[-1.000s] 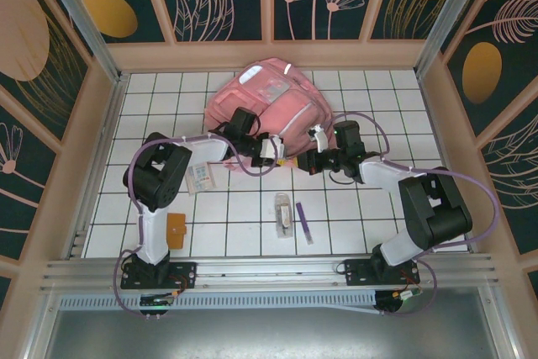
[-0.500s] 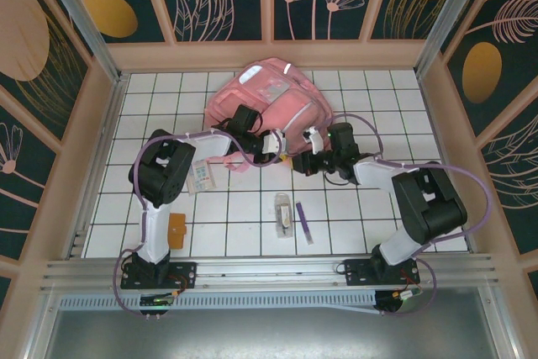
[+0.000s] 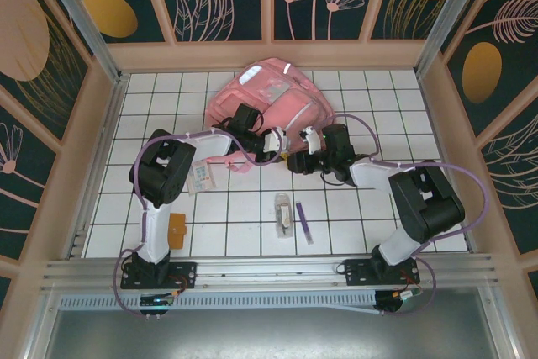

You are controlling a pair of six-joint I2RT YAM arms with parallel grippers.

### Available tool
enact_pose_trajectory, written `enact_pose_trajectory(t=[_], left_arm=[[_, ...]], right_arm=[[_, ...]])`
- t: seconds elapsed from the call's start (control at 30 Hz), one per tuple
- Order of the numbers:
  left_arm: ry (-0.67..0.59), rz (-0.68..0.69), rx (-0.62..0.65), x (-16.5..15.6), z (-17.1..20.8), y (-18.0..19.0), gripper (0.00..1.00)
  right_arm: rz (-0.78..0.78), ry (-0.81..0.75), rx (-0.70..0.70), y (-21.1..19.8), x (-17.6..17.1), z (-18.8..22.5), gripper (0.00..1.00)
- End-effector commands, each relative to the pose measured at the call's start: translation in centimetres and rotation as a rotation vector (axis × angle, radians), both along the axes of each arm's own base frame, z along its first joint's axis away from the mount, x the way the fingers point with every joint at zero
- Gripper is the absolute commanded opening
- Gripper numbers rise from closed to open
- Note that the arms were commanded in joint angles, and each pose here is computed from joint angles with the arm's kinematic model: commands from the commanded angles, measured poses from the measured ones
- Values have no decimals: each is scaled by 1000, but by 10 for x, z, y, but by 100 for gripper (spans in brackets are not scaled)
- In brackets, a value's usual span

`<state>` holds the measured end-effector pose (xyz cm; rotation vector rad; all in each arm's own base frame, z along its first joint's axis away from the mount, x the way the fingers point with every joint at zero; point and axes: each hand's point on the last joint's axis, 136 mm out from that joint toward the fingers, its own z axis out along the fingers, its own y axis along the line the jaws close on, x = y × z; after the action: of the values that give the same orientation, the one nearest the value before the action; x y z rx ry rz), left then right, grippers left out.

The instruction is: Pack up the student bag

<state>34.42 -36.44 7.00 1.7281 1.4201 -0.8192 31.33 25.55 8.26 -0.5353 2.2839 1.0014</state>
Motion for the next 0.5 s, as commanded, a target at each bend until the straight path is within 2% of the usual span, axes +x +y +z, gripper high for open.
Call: enact_pose_trajectory(t=[0.0, 0.27, 0.47], left_arm=[[4, -77, -82, -12, 24, -12, 0], [8, -84, -118, -11, 38, -16, 0], [2, -99, -144, -11, 50, -18, 0]], right_arm=[[-87, -62, -38, -10, 18, 2, 39], [-101, -49, -37, -18, 13, -3, 40], [37, -73, 40, 1, 3, 4, 40]])
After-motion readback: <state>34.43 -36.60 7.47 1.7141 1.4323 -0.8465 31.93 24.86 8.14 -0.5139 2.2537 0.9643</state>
